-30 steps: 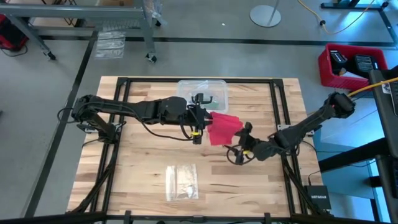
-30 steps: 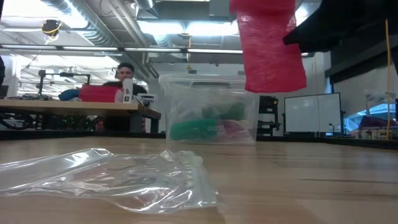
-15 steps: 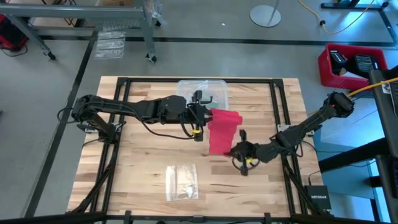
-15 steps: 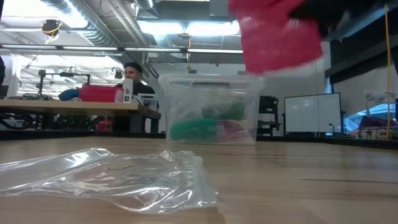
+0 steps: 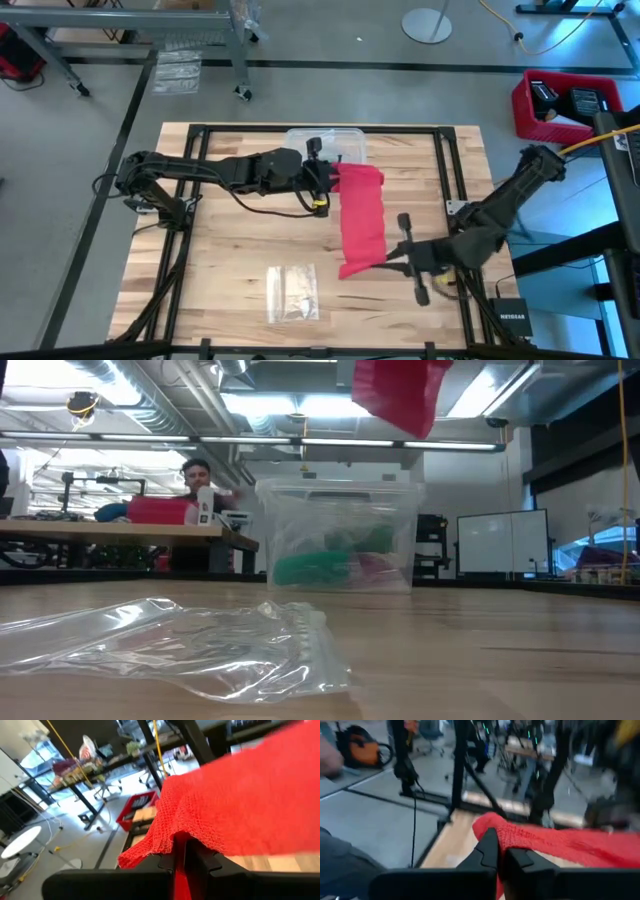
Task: Roll bandage
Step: Roll the red bandage
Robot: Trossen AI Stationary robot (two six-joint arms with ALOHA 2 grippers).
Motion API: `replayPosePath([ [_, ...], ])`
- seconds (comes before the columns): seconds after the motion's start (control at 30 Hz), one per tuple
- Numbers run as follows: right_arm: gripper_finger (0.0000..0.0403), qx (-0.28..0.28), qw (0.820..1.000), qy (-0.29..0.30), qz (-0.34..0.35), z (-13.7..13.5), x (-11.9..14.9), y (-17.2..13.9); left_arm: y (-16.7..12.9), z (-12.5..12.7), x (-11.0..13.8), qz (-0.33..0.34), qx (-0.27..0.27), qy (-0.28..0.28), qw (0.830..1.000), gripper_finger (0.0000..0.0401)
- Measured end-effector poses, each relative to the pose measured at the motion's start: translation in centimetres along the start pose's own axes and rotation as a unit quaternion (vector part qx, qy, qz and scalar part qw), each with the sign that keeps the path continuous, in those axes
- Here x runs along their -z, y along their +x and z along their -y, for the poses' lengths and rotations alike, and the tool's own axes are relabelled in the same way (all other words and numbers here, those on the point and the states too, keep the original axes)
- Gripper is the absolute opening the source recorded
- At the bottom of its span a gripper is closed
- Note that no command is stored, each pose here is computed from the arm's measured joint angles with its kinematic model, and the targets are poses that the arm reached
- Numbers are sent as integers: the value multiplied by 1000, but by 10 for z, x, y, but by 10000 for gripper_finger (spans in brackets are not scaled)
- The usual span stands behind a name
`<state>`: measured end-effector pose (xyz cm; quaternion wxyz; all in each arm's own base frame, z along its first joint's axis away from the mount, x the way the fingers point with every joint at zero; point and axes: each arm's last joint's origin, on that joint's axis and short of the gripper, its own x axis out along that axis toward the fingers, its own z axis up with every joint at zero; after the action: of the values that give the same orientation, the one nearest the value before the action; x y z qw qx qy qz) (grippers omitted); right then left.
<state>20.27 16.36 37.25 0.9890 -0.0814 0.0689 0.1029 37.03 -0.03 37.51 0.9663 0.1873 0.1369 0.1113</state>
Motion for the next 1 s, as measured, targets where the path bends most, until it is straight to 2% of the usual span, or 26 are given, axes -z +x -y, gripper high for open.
replayPosePath([
  [0.23, 3, 62, 994, -73, 51, 25, -78, -32, 1, 5, 10, -46, 18, 15, 999, 12],
  [0.5, 4, 208, 965, -133, 85, 68, -143, -76, 0, 10, 12, -52, 53, 12, 997, 12],
  [0.7, 4, 313, 936, -146, 64, 104, -157, -91, -6, 28, 5, -26, 115, 25, 993, 12],
  [0.83, 5, 381, 911, -156, 31, 129, -154, -94, -14, 49, -3, -6, 157, 34, 987, 12],
  [1.0, 5, 441, 882, -168, -19, 156, -146, -95, -30, 80, -14, 22, 201, 62, 977, 12],
])
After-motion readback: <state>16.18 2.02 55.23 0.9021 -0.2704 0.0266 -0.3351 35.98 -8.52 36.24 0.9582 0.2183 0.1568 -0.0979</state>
